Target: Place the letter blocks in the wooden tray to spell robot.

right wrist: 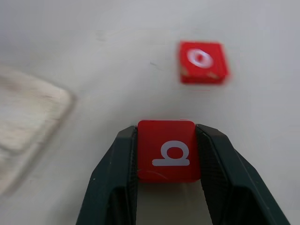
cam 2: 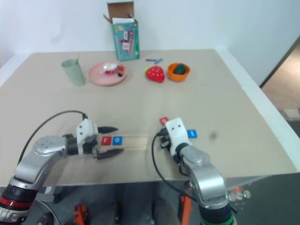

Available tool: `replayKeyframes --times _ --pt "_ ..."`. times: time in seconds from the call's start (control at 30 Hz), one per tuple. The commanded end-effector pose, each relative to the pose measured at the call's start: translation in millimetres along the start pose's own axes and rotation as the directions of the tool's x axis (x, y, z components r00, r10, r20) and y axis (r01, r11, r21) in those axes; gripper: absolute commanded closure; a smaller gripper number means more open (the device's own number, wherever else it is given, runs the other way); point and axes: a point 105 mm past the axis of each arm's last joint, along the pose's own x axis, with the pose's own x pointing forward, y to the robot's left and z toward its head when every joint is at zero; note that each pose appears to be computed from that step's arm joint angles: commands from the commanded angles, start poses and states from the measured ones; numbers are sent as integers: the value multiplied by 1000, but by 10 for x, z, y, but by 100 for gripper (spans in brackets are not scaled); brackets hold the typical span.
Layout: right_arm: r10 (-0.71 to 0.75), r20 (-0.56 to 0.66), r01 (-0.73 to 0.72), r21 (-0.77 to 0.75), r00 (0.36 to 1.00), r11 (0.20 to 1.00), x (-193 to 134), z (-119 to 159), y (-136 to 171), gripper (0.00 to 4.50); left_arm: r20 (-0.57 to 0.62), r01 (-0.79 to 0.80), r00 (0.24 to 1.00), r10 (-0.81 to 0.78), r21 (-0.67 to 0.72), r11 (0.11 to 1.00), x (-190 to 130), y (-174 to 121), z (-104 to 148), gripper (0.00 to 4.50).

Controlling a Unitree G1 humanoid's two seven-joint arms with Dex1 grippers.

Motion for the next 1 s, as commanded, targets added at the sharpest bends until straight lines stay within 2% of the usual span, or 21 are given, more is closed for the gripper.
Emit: replayKeyframes --times 0.03,0.27,0.5,0.87,0.93,1.0 --pt "-96 19 94 76 995 993 -135 118 -105 330 10 1 1000 -2 37 999 -10 14 75 0" --pt "-207 -19 208 150 978 967 -74 227 -221 330 -2 26 1000 -26 49 998 9 -11 73 0" --pt "-259 -29 259 206 965 944 61 344 -247 330 -10 30 1000 -29 62 998 15 -5 74 0" --pt "-189 -13 188 193 982 963 108 407 -130 330 -14 32 999 -31 70 997 14 -37 59 0" --pt "-172 5 169 179 985 969 81 447 -109 227 -15 33 999 -32 70 997 10 -42 50 0" --pt "-145 23 140 159 989 977 45 486 -90 160 -17 34 999 -33 72 997 8 -47 44 0"
